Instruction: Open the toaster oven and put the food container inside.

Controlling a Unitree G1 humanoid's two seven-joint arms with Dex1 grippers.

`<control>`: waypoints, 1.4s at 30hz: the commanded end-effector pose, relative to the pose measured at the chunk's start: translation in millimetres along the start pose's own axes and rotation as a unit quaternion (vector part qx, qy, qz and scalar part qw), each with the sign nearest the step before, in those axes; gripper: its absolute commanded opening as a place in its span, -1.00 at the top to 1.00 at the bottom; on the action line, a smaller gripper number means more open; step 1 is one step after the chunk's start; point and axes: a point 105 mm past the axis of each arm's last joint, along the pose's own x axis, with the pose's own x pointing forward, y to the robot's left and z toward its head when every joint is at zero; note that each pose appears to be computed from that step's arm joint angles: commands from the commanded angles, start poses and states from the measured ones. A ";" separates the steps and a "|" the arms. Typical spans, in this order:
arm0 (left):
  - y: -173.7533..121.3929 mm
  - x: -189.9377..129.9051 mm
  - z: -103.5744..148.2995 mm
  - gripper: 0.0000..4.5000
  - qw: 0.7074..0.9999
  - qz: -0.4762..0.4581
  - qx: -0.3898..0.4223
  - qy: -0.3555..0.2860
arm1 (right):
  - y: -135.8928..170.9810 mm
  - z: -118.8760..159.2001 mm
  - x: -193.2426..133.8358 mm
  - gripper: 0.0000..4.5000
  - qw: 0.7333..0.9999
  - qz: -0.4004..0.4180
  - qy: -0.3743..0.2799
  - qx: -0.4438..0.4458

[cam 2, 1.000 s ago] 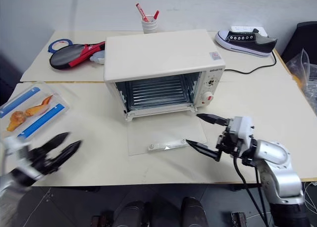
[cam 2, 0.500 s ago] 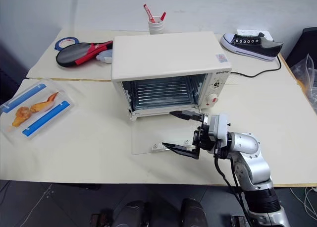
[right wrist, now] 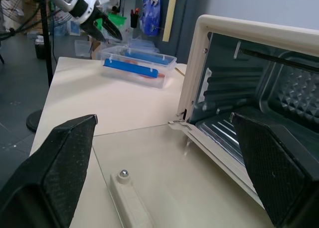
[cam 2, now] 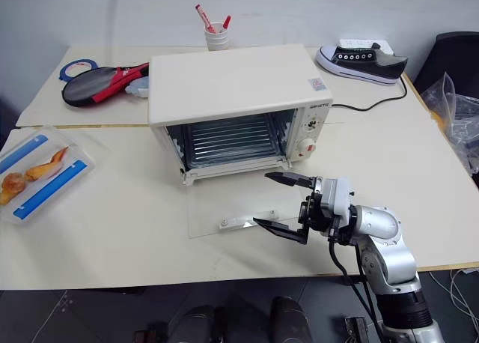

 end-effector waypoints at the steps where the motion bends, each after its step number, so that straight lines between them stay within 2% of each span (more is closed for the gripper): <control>1: 9.6 5.2 7.0 -0.99 0.999 0.037 -0.001 0.001 | 1.6 10.9 2.9 -1.00 1.000 0.000 -0.013 -0.025; 6: 18.1 16.7 -1.4 -0.99 0.997 0.073 0.009 0.030 | 2.7 10.2 0.7 -1.00 1.000 -0.008 -0.010 -0.022; 7: 18.4 17.1 -0.6 -0.82 0.997 0.073 0.008 0.030 | 3.0 10.0 0.2 -1.00 1.000 -0.010 -0.009 -0.022; 8: 18.2 17.1 0.6 -0.75 0.997 0.072 0.012 0.031 | 3.1 10.0 -0.3 -1.00 1.000 -0.012 -0.009 -0.022; 11: 17.1 15.5 5.3 -0.37 0.997 0.071 0.020 0.031 | 4.1 9.8 -1.6 -1.00 1.000 -0.016 -0.008 -0.020; 14: 18.0 15.8 2.6 -0.37 0.997 0.069 0.023 0.041 | 5.6 8.7 -2.1 -1.00 1.000 -0.016 -0.008 -0.018; 16: 19.7 17.3 -1.3 -0.22 0.996 0.069 0.024 0.047 | 5.9 8.3 -1.8 -1.00 1.000 -0.016 -0.008 -0.018; 17: 21.3 17.6 -2.1 -0.14 0.996 0.073 0.029 0.049 | 5.6 8.3 -1.4 -1.00 1.000 -0.016 -0.009 -0.018; 19: 21.8 17.4 -1.9 0.19 0.996 0.074 0.030 0.049 | 5.0 8.2 -1.1 -1.00 1.000 -0.015 -0.009 -0.018; 23: 23.0 13.9 4.0 0.71 0.996 0.073 0.034 0.039 | 5.3 7.1 -2.1 -1.00 1.000 -0.012 -0.006 -0.017; 25: 19.2 10.3 14.9 0.89 0.997 0.060 0.039 0.015 | 5.2 5.9 -3.4 -1.00 1.000 -0.011 -0.002 -0.017; 29: 4.5 -16.5 47.6 0.94 0.996 0.012 0.089 -0.018 | 4.1 4.9 -9.5 -1.00 1.000 -0.015 0.010 -0.017; 33: -12.6 -34.3 45.4 0.94 0.987 -0.032 0.155 0.023 | 1.2 2.9 -17.1 -1.00 0.999 -0.019 0.027 -0.017; 35: -29.8 -39.9 36.0 0.94 0.980 -0.070 0.179 0.051 | -0.4 1.4 -20.9 -1.00 0.999 -0.023 0.037 -0.019; 39: -73.6 -50.2 0.7 0.94 0.956 -0.134 0.235 0.113 | -6.2 -3.5 -33.4 -1.00 0.997 -0.044 0.058 -0.019; 42: -119.8 -59.7 -37.6 0.94 0.929 -0.215 0.263 0.148 | -10.4 -4.8 -42.3 -1.00 0.996 -0.063 0.063 -0.021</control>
